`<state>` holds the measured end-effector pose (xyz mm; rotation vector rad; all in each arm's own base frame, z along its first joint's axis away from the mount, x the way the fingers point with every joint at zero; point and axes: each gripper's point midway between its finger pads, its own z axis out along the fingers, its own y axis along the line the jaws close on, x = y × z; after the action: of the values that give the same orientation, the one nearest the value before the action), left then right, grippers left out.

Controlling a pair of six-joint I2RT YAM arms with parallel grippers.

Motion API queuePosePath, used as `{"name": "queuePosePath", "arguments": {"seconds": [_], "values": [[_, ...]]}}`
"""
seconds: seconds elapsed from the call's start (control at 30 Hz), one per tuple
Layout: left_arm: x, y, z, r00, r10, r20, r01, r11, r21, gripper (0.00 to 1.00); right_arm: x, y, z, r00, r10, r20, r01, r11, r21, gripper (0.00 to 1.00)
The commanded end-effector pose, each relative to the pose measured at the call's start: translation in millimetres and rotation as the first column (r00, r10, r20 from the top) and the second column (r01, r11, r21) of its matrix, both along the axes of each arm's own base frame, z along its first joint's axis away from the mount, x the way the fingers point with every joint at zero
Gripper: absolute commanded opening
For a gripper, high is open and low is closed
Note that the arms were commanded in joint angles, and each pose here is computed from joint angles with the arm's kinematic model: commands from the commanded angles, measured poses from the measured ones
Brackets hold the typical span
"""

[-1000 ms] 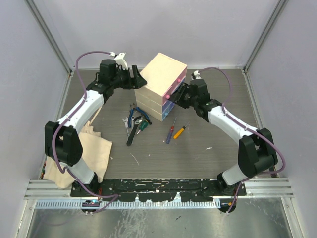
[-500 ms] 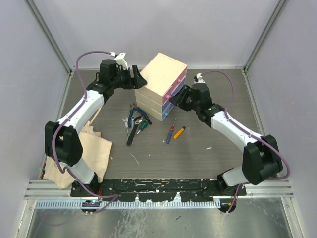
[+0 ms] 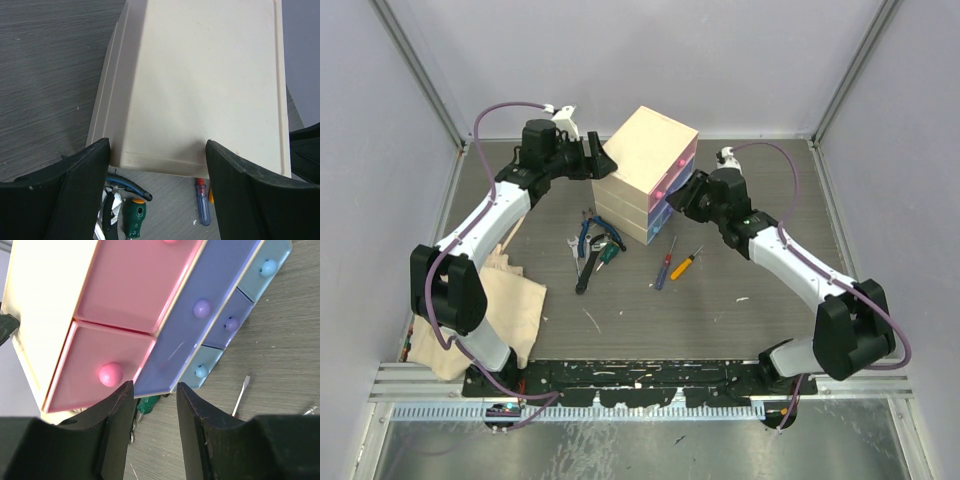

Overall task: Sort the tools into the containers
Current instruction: Close the drawer of the storage box.

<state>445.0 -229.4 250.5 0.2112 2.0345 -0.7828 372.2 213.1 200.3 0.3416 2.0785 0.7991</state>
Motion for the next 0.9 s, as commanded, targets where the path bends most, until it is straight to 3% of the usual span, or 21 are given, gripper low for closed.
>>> {"name": "queuePosePath", "arguments": {"seconds": [0.0, 0.33, 0.67, 0.87], "values": [[-14, -17, -6, 0.997, -0.074, -0.032, 0.075, 0.997, 0.013, 0.76, 19, 20, 35, 0.996, 0.039, 0.078, -0.044, 0.997, 0.064, 0.46], [-15, -17, -3, 0.997, -0.077, -0.026, 0.077, 0.997, 0.008, 0.76, 25, 48, 36, 0.991, 0.114, 0.07, -0.122, 0.986, 0.114, 0.46], [-14, -17, -5, 0.997, -0.071, -0.028, 0.072, 0.997, 0.012, 0.76, 5, -6, 15, 0.999, -0.013, 0.052, 0.016, 0.999, -0.044, 0.46], [-13, -15, -9, 0.998, -0.06, -0.034, 0.061, 0.998, 0.024, 0.76, -7, -41, 3, 0.999, -0.036, 0.015, 0.036, 0.999, -0.014, 0.46]]}}
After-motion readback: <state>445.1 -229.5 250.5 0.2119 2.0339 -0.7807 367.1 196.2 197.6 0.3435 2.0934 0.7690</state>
